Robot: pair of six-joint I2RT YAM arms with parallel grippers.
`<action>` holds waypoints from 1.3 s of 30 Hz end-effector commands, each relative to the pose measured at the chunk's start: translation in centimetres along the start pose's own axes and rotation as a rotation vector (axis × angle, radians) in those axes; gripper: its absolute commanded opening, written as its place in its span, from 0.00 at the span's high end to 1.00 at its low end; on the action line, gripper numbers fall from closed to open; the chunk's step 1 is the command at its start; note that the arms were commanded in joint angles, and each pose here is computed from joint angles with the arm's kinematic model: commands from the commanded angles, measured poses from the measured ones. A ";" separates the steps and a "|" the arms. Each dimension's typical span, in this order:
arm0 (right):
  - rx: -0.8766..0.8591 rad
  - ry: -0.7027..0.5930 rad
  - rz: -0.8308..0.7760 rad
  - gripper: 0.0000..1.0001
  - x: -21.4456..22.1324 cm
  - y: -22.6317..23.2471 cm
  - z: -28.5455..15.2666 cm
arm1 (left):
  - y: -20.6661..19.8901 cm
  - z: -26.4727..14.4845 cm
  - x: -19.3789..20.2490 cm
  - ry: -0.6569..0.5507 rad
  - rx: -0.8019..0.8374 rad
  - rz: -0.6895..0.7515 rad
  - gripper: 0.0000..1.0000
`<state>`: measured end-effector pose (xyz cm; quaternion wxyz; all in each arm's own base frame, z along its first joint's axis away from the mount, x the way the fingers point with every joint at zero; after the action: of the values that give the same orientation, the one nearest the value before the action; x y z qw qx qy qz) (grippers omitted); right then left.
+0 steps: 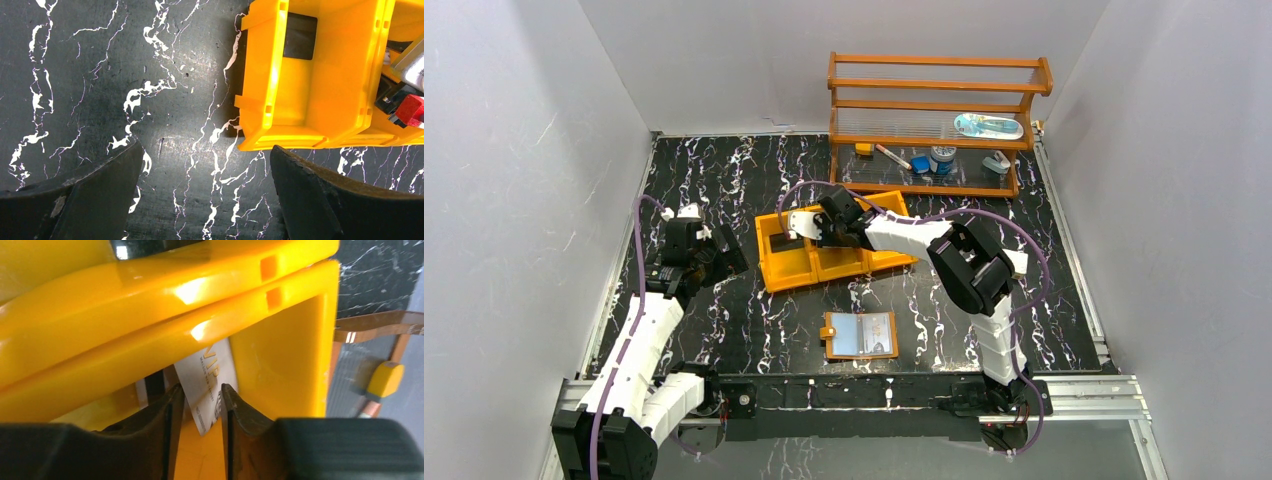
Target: Take the credit cards out of the card holder
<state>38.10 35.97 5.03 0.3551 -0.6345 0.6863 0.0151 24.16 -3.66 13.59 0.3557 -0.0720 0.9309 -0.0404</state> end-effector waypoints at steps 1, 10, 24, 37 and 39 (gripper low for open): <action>-0.011 -0.048 0.071 0.56 -2.2 -0.4 -1.7 | 0.1 -0.3 -0.2 -0.004 -0.004 -0.002 0.02; 0.046 -0.198 0.341 0.44 -6.9 -2.9 -5.2 | 0.0 -0.1 -0.1 0.002 0.005 -0.001 0.02; -0.138 0.078 1.278 0.82 -4.0 2.6 -5.2 | -0.4 0.1 0.1 0.013 0.025 0.004 0.02; -0.021 0.246 1.333 0.78 -0.8 4.2 -2.1 | -0.4 0.2 0.3 0.021 0.026 0.005 0.02; 0.009 0.260 1.332 0.77 -0.2 4.3 -1.7 | -0.4 0.3 0.2 0.022 0.029 0.005 0.02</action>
<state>32.74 35.96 4.12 0.1687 -0.0950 0.9666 0.1680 24.19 -4.05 13.23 0.3465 -0.0677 0.9343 -0.0498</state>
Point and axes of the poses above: each gripper's point midway between its finger pads, its own z axis out along the fingers, its own y axis along the line the jaws close on, x = y × z, the point moved 1 cm from there along -z, back along the fingers, and after that the axes turned 12 degrees about z, right-handed, at the moved point
